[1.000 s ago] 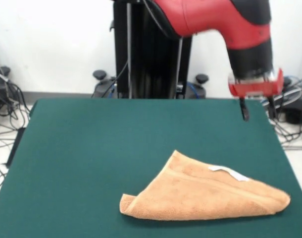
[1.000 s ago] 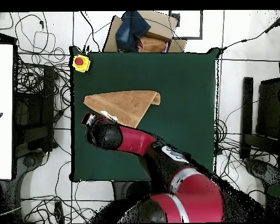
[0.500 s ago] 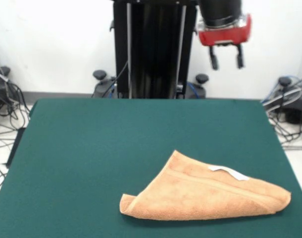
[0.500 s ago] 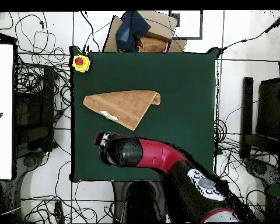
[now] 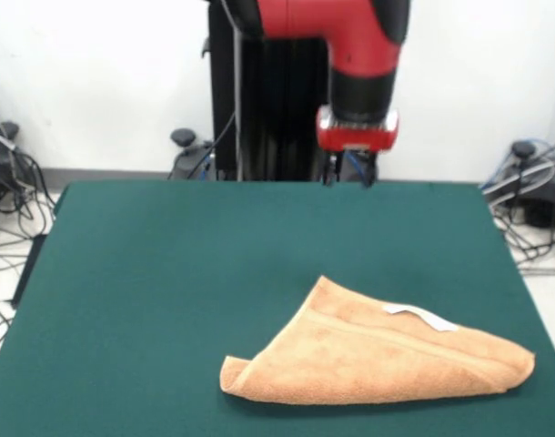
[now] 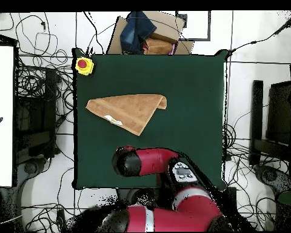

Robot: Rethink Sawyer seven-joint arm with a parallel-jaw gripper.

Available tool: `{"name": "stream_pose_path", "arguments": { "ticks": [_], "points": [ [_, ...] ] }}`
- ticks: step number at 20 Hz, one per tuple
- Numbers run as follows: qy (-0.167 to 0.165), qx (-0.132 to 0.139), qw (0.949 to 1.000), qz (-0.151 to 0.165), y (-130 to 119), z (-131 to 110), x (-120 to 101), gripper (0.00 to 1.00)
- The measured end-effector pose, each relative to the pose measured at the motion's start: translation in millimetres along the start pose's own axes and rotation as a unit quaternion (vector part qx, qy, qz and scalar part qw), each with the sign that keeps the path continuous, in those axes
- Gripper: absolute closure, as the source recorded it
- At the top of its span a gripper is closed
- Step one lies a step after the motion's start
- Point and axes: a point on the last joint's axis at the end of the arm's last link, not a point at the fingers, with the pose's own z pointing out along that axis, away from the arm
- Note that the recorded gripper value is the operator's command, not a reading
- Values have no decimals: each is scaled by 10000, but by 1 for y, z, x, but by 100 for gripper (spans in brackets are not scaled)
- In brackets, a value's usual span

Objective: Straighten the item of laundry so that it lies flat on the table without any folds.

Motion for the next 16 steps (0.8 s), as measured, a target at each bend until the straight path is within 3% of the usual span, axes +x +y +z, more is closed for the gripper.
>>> {"name": "stream_pose_path", "arguments": {
  "ticks": [7,16],
  "points": [
    [67,513,9986,-73,-25,78,5,0],
    [113,956,9954,2,-71,117,-1,0]
  ]
}}
